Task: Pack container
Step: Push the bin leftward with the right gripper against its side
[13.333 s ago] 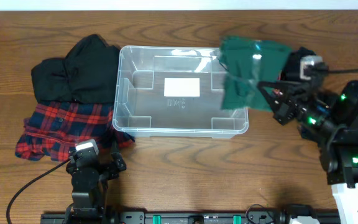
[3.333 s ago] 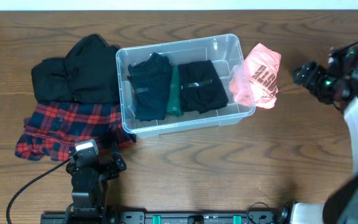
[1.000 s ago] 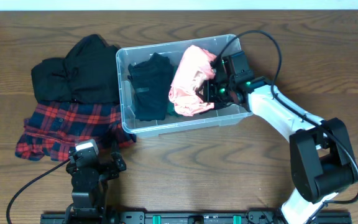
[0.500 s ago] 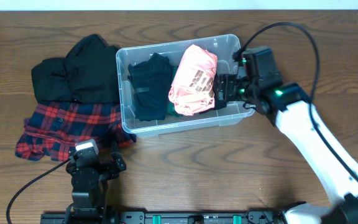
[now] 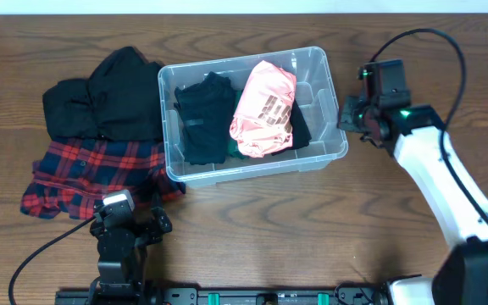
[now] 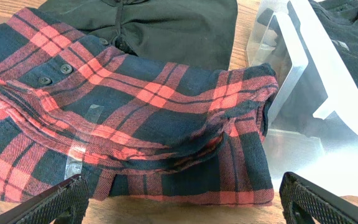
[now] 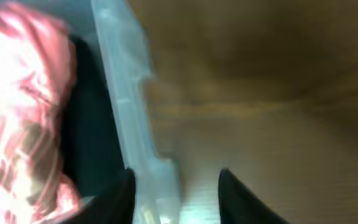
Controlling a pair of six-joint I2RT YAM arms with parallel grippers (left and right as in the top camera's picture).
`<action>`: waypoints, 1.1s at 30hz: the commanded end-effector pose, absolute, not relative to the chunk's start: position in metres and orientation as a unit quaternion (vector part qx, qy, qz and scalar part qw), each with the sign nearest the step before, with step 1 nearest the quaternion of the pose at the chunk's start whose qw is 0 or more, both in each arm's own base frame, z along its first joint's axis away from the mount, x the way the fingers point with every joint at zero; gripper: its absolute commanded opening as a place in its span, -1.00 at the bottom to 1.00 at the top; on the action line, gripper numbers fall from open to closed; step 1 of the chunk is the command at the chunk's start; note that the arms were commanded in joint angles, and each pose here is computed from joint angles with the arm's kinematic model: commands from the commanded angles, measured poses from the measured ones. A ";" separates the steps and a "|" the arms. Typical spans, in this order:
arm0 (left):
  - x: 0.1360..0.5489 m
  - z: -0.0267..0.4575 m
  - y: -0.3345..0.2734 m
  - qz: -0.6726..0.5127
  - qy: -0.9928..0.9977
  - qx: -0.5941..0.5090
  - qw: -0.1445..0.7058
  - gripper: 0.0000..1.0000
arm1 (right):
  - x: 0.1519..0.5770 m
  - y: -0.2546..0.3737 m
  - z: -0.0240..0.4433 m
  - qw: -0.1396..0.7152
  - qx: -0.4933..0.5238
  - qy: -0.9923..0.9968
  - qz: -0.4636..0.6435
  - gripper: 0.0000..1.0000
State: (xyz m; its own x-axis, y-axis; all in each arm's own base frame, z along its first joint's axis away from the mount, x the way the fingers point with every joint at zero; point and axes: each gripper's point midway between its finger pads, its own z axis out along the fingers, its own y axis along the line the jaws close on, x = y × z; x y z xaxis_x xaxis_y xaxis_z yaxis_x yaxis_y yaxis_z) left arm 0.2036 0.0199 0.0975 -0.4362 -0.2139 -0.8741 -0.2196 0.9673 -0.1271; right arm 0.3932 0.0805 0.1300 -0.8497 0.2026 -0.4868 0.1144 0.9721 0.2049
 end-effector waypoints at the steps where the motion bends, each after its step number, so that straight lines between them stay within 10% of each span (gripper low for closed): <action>1: 0.204 0.093 0.022 0.008 0.848 -0.128 0.513 0.96 | 0.387 0.094 0.111 0.226 0.065 0.967 0.101 -0.31; 13: 0.204 0.093 0.022 0.008 0.848 -0.129 0.513 0.96 | 0.372 0.070 0.094 0.189 0.083 0.978 0.037 -0.80; 33: 0.204 0.093 0.022 0.008 0.848 -0.129 0.513 0.96 | 0.352 -0.011 0.090 0.151 0.071 0.982 -0.095 -0.78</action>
